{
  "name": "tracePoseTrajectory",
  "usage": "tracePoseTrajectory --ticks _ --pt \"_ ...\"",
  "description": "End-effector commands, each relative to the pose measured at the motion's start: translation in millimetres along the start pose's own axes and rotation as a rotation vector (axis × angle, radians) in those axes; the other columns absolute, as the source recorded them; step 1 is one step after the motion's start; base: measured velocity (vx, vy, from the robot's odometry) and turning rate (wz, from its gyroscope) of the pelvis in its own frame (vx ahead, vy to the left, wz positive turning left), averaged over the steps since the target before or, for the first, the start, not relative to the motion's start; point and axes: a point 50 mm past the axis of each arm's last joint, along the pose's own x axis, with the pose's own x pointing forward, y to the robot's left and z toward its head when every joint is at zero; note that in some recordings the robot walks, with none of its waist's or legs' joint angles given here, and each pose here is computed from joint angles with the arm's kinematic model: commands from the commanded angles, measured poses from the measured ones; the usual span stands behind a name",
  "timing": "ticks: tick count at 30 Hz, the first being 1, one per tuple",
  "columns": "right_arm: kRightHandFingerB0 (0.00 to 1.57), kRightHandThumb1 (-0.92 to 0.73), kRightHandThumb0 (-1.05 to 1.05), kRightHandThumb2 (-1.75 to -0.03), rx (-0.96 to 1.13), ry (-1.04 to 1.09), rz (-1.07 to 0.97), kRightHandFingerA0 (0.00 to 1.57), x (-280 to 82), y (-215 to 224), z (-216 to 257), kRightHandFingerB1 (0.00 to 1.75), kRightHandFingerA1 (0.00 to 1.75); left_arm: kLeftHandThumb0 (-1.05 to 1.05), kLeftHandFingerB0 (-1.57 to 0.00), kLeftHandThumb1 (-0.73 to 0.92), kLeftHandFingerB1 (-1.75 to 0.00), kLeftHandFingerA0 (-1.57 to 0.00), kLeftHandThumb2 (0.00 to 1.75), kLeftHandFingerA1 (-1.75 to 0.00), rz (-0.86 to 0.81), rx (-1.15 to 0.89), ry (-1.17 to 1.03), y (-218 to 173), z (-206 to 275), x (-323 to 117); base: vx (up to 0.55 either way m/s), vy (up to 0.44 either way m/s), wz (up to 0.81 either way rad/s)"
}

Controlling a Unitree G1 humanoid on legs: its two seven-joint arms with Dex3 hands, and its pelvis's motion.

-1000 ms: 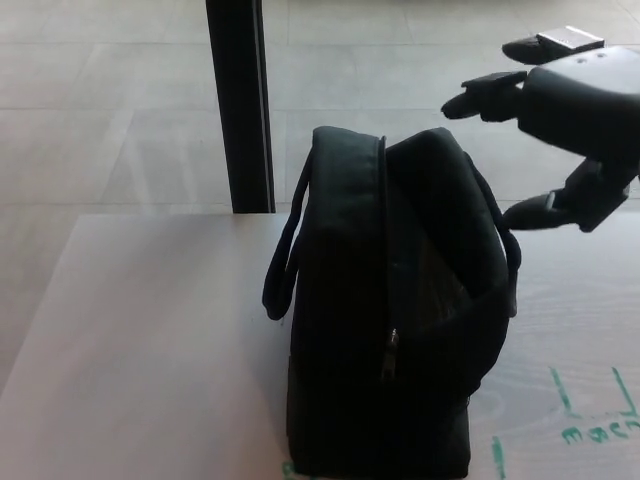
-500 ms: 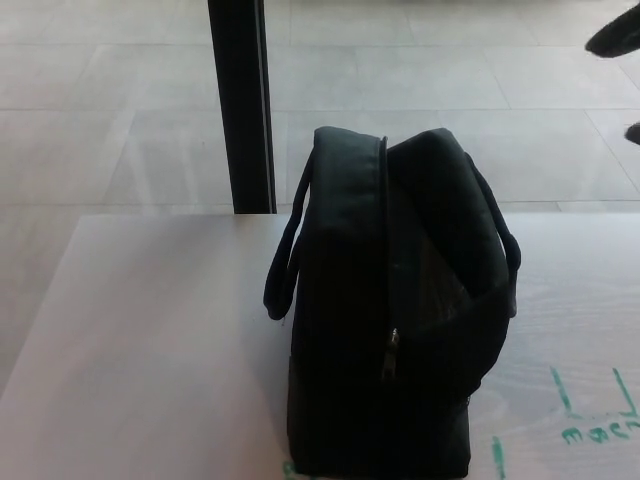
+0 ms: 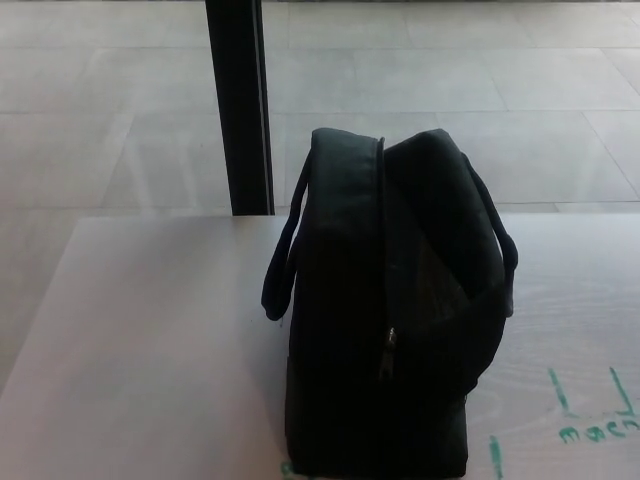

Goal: The robot uses its right hand to pick up the cube kept on the middle of the desk and put it inside the bag next to it

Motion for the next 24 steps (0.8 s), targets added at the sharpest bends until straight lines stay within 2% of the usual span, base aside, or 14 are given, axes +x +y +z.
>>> tracePoseTrajectory --ticks 1,3,4,7,8,9,10,11,12,13,15,22,23,24 --pt "0.21 -0.73 -0.72 -0.63 0.328 0.414 -0.378 0.40 -52 37 -153 0.53 1.31 -0.80 -0.18 0.53 -0.47 -0.21 0.84 -0.55 0.019 0.014 0.001 3 -2 -3 0.00 0.000 0.00" --pt "0.18 -0.76 -0.71 -0.62 0.344 0.475 -0.391 0.30 -59 48 -167 0.51 0.80 -0.80 -0.18 0.52 -0.47 -0.21 0.84 -0.55 0.029 0.019 0.007 3 -2 -3 0.00 0.000 0.00" --pt "0.16 -0.58 -0.71 -0.94 0.367 0.502 -0.398 0.22 -61 52 -171 0.56 0.64 -0.79 -0.17 0.52 -0.46 -0.20 0.83 -0.54 0.034 0.009 0.010 4 -2 -2 0.00 0.000 0.00" --pt "0.15 -0.58 -0.70 -0.95 0.421 0.507 -0.397 0.24 -64 60 -175 0.55 0.63 -0.77 -0.16 0.54 -0.46 -0.20 0.84 -0.53 0.043 0.008 0.010 6 -1 -3 0.00 0.000 0.00" --pt "0.18 -0.74 -0.68 -0.62 0.418 0.516 -0.386 0.30 -66 63 -178 0.51 0.62 -0.77 -0.16 0.53 -0.46 -0.21 0.84 -0.54 0.045 -0.003 0.011 6 -1 -3 0.00 0.000 0.00" --pt "0.18 -0.75 -0.69 -0.62 0.432 0.550 -0.374 0.22 -67 66 -181 0.50 0.60 -0.76 -0.18 0.68 -0.38 -0.24 0.60 -0.51 0.036 -0.005 0.008 5 -1 -4 0.00 0.000 0.00" --pt "0.18 -0.75 -0.70 -0.63 0.430 0.569 -0.370 0.18 -68 70 -184 0.52 0.60 -0.78 -0.17 0.53 -0.47 -0.21 0.84 -0.55 0.037 0.006 0.007 5 -1 -4 0.00 0.000 0.00" --pt "0.18 -0.74 -0.71 -0.63 0.430 0.575 -0.371 0.19 -69 73 -186 0.54 0.61 -0.75 -0.19 0.68 -0.38 -0.25 0.60 -0.50 0.036 0.002 0.007 5 -1 -4 0.00 0.000 0.00" --pt "0.18 -0.74 -0.71 -0.63 0.429 0.578 -0.372 0.19 -69 75 -187 0.54 0.61 -0.75 -0.19 0.68 -0.38 -0.25 0.60 -0.50 0.035 0.000 0.007 6 -2 -4 0.00 0.000 0.00" --pt "0.13 -0.77 -0.73 -0.64 0.432 0.600 -0.342 0.10 -71 81 -188 0.57 0.65 -0.77 -0.16 0.54 -0.46 -0.20 0.84 -0.54 0.031 0.003 0.015 4 -5 -3 0.00 0.000 0.00" --pt "0.15 -0.78 -0.70 -0.64 0.440 0.629 -0.315 0.12 -70 91 -186 0.52 0.59 -0.78 -0.16 0.53 -0.46 -0.21 0.84 -0.54 0.038 -0.005 0.018 5 -7 -4 0.00 0.000 0.00" --pt "0.10 -0.79 -0.73 -0.63 0.435 0.661 -0.206 0.06 -71 112 -188 0.53 0.61 -0.76 -0.20 0.70 -0.38 -0.27 0.61 -0.50 0.036 0.049 0.012 6 -5 -5 0.00 0.000 0.00" --pt "0.00 -0.47 -0.39 -1.06 0.453 0.658 -0.203 0.04 -70 114 -188 0.53 0.55 -0.78 -0.18 0.52 -0.47 -0.22 0.83 -0.55 0.037 0.033 0.009 7 -5 -4 0.00 0.000 0.00" --pt "0.00 -0.47 -0.39 -1.06 0.480 0.656 -0.197 0.04 -69 117 -190 0.53 0.55 -0.78 -0.18 0.52 -0.47 -0.22 0.83 -0.55 0.040 0.009 0.007 7 -5 -4 0.00 0.000 0.00"
